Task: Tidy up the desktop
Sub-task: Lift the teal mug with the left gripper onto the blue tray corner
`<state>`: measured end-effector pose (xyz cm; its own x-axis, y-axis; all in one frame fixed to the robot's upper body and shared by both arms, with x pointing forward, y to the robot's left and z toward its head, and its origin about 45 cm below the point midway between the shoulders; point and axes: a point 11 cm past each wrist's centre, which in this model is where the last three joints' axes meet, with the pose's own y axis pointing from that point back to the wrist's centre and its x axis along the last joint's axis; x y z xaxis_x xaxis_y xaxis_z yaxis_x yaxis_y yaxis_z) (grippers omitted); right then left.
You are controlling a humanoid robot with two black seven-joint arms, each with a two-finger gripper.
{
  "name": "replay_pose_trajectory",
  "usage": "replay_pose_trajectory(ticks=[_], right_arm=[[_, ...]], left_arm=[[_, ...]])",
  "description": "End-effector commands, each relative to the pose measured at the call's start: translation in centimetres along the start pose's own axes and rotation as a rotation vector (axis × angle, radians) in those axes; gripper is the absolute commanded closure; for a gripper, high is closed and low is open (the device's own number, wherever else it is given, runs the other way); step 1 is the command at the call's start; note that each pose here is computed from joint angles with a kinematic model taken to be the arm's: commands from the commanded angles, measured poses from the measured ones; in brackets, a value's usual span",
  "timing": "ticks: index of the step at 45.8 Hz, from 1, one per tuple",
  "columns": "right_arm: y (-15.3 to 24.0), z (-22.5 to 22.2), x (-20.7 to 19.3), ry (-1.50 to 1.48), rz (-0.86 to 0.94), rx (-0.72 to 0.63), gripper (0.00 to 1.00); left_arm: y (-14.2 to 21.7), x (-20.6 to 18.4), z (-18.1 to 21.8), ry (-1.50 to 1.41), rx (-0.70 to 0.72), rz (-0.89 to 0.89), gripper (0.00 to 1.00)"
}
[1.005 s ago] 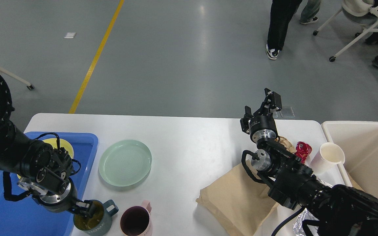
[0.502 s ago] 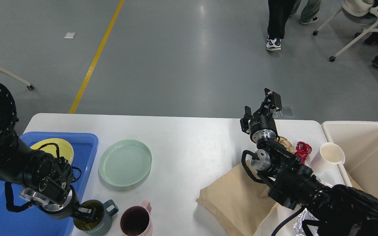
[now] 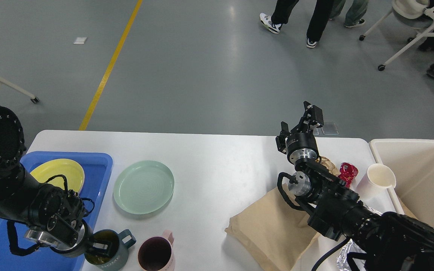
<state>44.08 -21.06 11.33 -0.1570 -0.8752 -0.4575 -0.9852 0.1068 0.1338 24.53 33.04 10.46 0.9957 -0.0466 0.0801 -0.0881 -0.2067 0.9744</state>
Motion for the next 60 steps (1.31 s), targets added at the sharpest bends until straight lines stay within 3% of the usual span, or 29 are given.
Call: replay_pose_trajectory(ticks=[1, 7, 15, 38, 52, 60], right_arm=[[0.0, 0.0, 0.0, 0.000, 0.000, 0.000, 0.00], [0.0, 0.0, 0.0, 0.000, 0.000, 0.000, 0.00], [0.0, 0.0, 0.0, 0.000, 0.000, 0.000, 0.00], [0.0, 0.0, 0.1, 0.001, 0.001, 0.000, 0.00], [0.0, 0.0, 0.1, 0.001, 0.001, 0.000, 0.00], [0.0, 0.0, 0.1, 0.001, 0.001, 0.000, 0.00]], left_arm=[[-0.2, -0.1, 0.0, 0.001, -0.001, -0.001, 0.35], [-0.3, 0.1, -0.1, 0.001, 0.001, 0.006, 0.69], [-0.2, 0.3, -0.2, 0.006, -0.002, 0.004, 0.96], [0.8, 0.7, -0.6, 0.019, -0.018, -0.041, 1.00], [6.6, 2.0, -2.7, 0.125, -0.109, -0.247, 1.00], [13.2, 4.7, -6.1, 0.230, -0.167, -0.220, 1.00]])
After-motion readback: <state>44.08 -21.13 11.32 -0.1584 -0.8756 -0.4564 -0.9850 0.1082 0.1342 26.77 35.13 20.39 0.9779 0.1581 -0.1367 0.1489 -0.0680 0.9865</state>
